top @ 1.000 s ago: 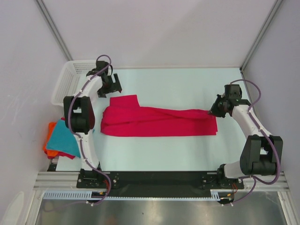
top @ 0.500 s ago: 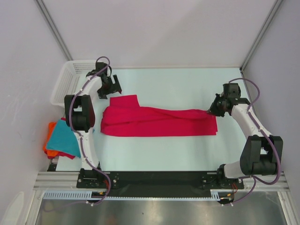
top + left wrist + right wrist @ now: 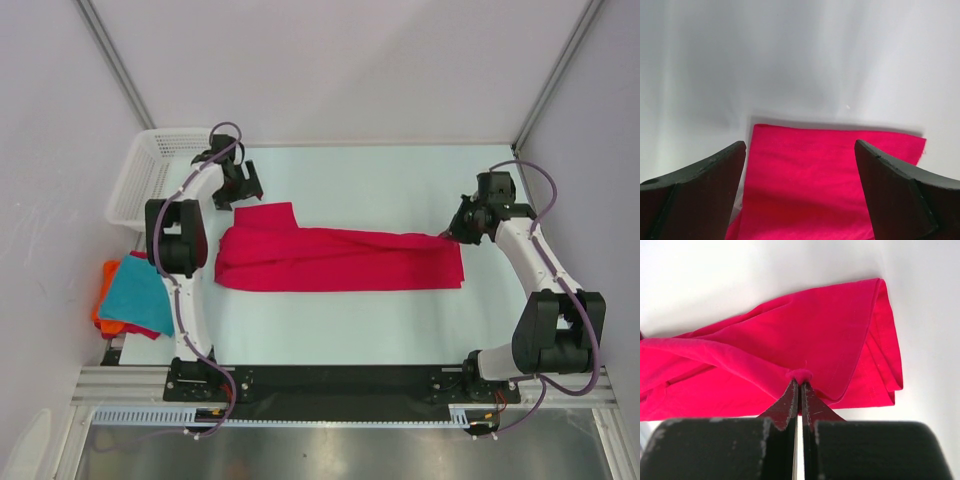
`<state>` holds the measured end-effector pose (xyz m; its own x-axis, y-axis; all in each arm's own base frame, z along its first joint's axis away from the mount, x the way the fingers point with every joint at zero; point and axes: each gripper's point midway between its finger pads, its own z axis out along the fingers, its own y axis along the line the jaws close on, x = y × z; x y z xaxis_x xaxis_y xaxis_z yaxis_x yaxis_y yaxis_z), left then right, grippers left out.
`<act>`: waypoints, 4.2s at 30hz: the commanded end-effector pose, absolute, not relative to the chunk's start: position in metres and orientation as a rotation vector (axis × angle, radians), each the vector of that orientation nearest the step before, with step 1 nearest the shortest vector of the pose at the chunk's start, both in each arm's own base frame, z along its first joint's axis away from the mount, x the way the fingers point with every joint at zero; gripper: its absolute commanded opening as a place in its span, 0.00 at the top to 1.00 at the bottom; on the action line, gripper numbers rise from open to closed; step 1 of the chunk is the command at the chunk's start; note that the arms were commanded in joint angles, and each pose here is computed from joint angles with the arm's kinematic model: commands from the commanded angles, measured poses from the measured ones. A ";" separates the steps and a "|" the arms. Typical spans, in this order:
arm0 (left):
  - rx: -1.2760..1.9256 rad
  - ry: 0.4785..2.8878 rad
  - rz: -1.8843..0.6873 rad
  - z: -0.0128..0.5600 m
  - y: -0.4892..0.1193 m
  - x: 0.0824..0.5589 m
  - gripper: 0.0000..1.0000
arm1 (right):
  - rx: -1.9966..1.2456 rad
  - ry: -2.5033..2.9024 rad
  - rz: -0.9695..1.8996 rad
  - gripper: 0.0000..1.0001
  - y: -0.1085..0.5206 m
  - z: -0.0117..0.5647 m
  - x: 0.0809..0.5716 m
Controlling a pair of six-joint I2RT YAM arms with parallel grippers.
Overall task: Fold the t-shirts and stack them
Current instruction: Fold the other side of the tshirt into a rectangle
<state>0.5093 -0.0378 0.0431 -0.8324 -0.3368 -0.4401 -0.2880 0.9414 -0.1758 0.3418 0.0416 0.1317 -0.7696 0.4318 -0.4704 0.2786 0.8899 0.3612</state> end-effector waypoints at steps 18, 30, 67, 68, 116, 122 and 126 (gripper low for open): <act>-0.683 2.716 0.006 -0.023 0.009 0.481 0.14 | 0.406 2.354 0.402 1.00 0.046 0.218 0.345; -0.672 2.727 -0.200 -0.025 -0.012 0.488 1.00 | 0.394 2.358 0.402 1.00 0.046 0.223 0.342; -0.466 2.418 -0.267 0.174 -0.014 0.488 1.00 | 0.366 2.298 0.477 1.00 0.056 0.240 0.356; -0.462 2.415 -0.275 0.178 -0.015 0.484 1.00 | 0.361 2.288 0.481 1.00 0.056 0.245 0.351; -0.466 2.260 -0.470 0.216 -0.012 0.579 1.00 | 0.476 2.319 0.550 1.00 0.035 0.195 0.575; -0.472 2.256 -0.403 0.219 -0.001 0.559 1.00 | 0.473 2.325 0.542 1.00 0.038 0.175 0.554; -0.463 2.258 -0.419 0.229 -0.008 0.543 1.00 | 0.464 2.398 0.543 1.00 0.046 0.154 0.523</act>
<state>0.5514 -0.0015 0.1388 -0.7356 -0.4685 -0.4893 -0.2896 0.8704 -0.3981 0.5434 0.0386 0.1244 -0.7536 0.4833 -0.4456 0.2532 0.8389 0.4817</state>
